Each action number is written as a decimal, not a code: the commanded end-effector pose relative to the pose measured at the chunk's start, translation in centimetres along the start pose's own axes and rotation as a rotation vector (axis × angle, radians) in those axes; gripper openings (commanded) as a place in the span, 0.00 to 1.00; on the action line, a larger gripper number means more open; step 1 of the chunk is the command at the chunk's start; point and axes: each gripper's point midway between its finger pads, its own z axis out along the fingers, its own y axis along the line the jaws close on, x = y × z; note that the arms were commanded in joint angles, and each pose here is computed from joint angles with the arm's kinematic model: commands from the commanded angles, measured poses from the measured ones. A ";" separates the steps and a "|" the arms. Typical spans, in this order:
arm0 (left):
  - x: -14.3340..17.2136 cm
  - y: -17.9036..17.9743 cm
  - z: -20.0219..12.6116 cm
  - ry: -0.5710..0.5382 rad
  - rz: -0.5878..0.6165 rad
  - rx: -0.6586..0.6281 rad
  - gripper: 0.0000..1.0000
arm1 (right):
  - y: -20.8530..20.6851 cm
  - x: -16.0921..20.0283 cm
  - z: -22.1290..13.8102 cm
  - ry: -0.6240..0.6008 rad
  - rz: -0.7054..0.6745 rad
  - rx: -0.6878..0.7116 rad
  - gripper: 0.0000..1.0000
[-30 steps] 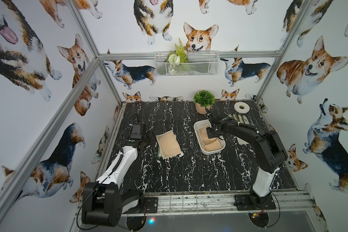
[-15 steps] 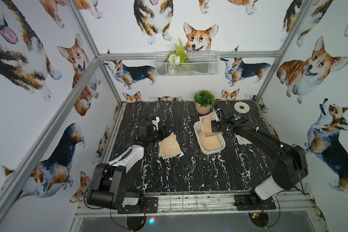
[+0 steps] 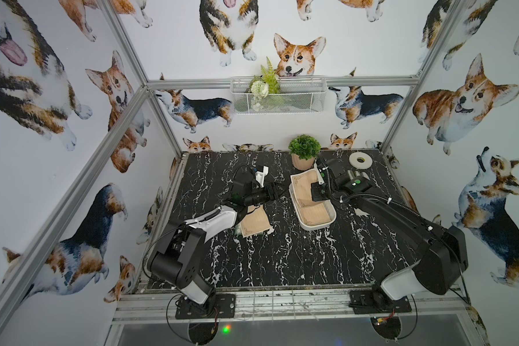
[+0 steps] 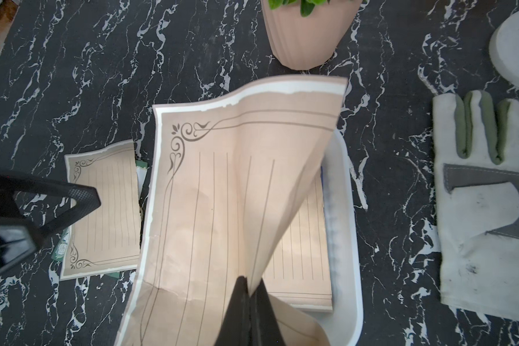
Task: Take out the stationery paper from the storage box
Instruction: Place the stationery paper at the center of the board, then pick up multiple sheets of stationery from the storage box.
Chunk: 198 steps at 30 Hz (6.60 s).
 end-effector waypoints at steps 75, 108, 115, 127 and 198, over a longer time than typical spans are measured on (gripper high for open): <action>1.0 -13.2 -7.1 0.075 0.314 0.267 0.00 | 8.9 -1.8 -11.5 -0.249 0.059 -1.069 0.00; -2.6 7.2 -12.2 -0.103 -0.109 -0.405 0.00 | 2.8 2.3 -2.2 0.012 0.092 -0.513 0.83; -0.1 12.7 -11.8 -0.068 -0.167 -0.506 0.00 | -2.2 4.0 3.3 0.081 0.048 -0.163 0.83; 1.8 16.9 -11.0 -0.032 -0.213 -0.570 0.04 | -5.7 5.5 8.9 0.219 -0.066 0.101 0.83; -2.7 9.5 -21.1 -0.310 0.018 -0.848 0.63 | -8.0 9.8 15.4 0.416 -0.092 0.247 0.54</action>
